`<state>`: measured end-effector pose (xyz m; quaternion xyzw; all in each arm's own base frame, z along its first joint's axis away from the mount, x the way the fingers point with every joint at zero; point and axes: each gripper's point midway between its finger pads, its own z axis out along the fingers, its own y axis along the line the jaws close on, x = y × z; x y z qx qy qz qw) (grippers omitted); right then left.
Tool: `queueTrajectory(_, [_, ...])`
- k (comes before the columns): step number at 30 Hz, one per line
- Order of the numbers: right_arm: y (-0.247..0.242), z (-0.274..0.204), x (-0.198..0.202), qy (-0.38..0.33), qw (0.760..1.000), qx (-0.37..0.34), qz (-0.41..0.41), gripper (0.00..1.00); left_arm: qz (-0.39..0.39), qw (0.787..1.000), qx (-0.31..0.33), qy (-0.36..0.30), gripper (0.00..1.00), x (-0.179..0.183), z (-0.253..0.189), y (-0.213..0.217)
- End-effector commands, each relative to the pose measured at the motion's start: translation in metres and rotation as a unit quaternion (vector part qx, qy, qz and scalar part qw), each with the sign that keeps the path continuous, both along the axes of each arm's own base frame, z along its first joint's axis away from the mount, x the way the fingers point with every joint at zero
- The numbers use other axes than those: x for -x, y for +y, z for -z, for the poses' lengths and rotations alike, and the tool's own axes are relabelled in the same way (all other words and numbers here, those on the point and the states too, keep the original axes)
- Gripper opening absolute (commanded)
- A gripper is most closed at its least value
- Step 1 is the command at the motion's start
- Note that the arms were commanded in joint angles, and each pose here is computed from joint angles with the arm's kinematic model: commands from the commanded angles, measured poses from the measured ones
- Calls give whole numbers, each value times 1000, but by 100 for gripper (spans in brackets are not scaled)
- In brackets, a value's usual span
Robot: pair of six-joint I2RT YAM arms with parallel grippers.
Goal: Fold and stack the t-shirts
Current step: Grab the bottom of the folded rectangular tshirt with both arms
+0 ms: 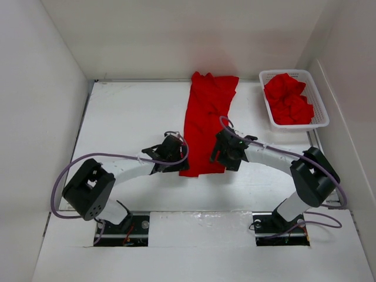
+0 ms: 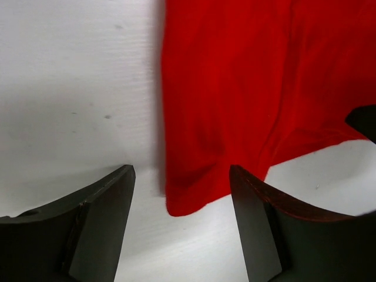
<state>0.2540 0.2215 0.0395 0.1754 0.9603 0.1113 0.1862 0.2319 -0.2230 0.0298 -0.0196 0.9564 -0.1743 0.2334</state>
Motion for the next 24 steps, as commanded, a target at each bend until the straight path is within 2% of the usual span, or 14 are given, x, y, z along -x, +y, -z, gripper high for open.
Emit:
queueTrajectory(1, [2,-7,-1,-14,1000,-17,18,81,12,1000,-2,-6,62,3,1,-13])
queueTrajectory(4, [5,-6,-4,-24,999,-25,18,77,12,1000,-4,0,59,4,7,-17])
queueTrajectory(7, [5,2,-5,-18,1000,-17,14,71,12,1000,-9,6,52,3,12,-17])
queueTrajectory(8, [6,2,-3,-15,1000,-21,12,66,12,1000,-12,9,49,4,15,-17])
queueTrajectory(9, [7,4,-4,-14,1000,-20,12,63,12,1000,-12,9,41,4,15,-17])
queueTrajectory(11, [6,10,-3,-11,1000,-17,12,49,8,1000,-10,10,31,4,15,-17])
queueTrajectory(12, [7,10,-2,-8,1000,-21,10,37,8,1000,-10,10,25,4,15,-17])
queueTrajectory(13, [7,10,-2,-8,1000,-21,10,21,4,1000,-8,12,13,4,14,-17])
queueTrajectory(16, [4,10,11,6,1000,-12,9,0,2,1000,-2,21,0,14,9,-17])
queueTrajectory(18, [3,3,24,8,1000,-12,12,0,4,1000,-5,31,0,25,8,-15])
queueTrajectory(20, [-7,10,56,40,999,13,3,0,23,999,-4,37,0,42,2,-22])
queueTrajectory(24, [-12,10,110,86,996,8,5,0,51,996,-12,74,0,82,0,-28])
